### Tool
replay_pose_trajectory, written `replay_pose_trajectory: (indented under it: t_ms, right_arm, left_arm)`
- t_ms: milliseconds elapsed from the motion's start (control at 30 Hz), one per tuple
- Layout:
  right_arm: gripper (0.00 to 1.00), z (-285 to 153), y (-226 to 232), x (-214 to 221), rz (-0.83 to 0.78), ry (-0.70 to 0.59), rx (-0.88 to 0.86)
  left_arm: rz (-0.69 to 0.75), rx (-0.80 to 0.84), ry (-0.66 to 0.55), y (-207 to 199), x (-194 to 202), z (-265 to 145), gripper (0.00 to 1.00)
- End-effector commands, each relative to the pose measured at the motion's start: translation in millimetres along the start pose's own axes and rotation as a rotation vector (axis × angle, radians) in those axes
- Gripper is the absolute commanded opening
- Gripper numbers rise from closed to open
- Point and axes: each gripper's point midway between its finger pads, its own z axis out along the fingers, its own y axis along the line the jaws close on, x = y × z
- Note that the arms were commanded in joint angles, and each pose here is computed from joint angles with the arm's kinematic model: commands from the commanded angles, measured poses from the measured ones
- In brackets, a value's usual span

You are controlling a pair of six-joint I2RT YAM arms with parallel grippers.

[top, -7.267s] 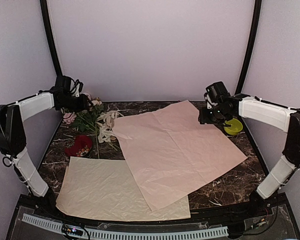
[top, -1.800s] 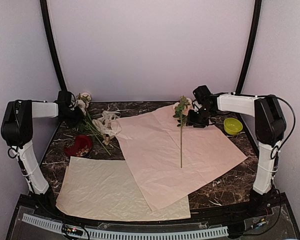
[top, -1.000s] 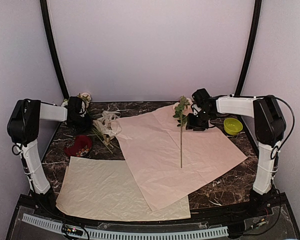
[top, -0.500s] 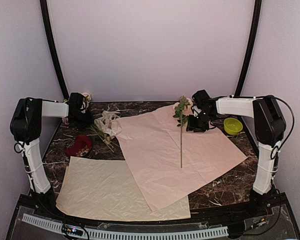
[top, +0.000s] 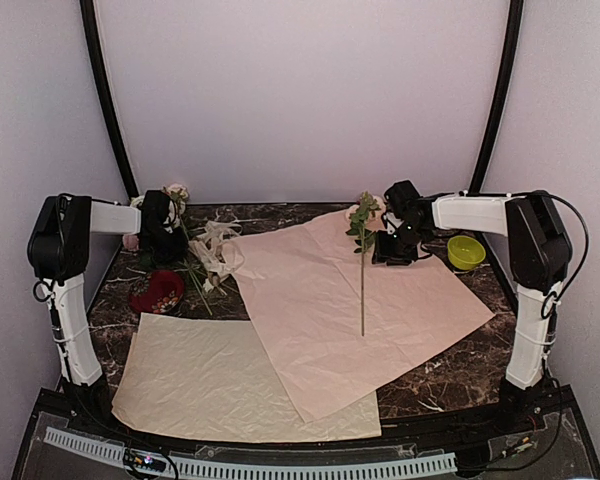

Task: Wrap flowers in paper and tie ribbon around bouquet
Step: Pick up the fake flower from the center of the board.

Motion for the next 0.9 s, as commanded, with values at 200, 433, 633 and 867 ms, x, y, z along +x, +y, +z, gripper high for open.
replay_pose_trajectory:
  t_ms: [200, 433, 633, 867]
  right_arm:
    - [0.42, -15.7, 5.2, -2.1, -0.029, -0.028, -0.010]
    - [0.43, -15.7, 6.8, 0.5, -0.032, -0.021, -0.020]
    - [0.43, -14.2, 8.7, 3.8, -0.035, -0.014, -0.031]
    - [0.44, -10.9, 11.8, 7.7, -0.042, 0.000, -0.035]
  left_arm:
    - [0.064, -0.018, -0.078, -5.0, -14.7, -48.0, 0.07]
    - [0.022, 0.093, -0.114, -8.4, -4.9, -79.3, 0.04]
    - [-0.004, 0.137, -0.034, -1.5, 34.5, -73.9, 0.04]
    - [0.008, 0.114, 0.023, 10.8, 59.6, -68.7, 0.14]
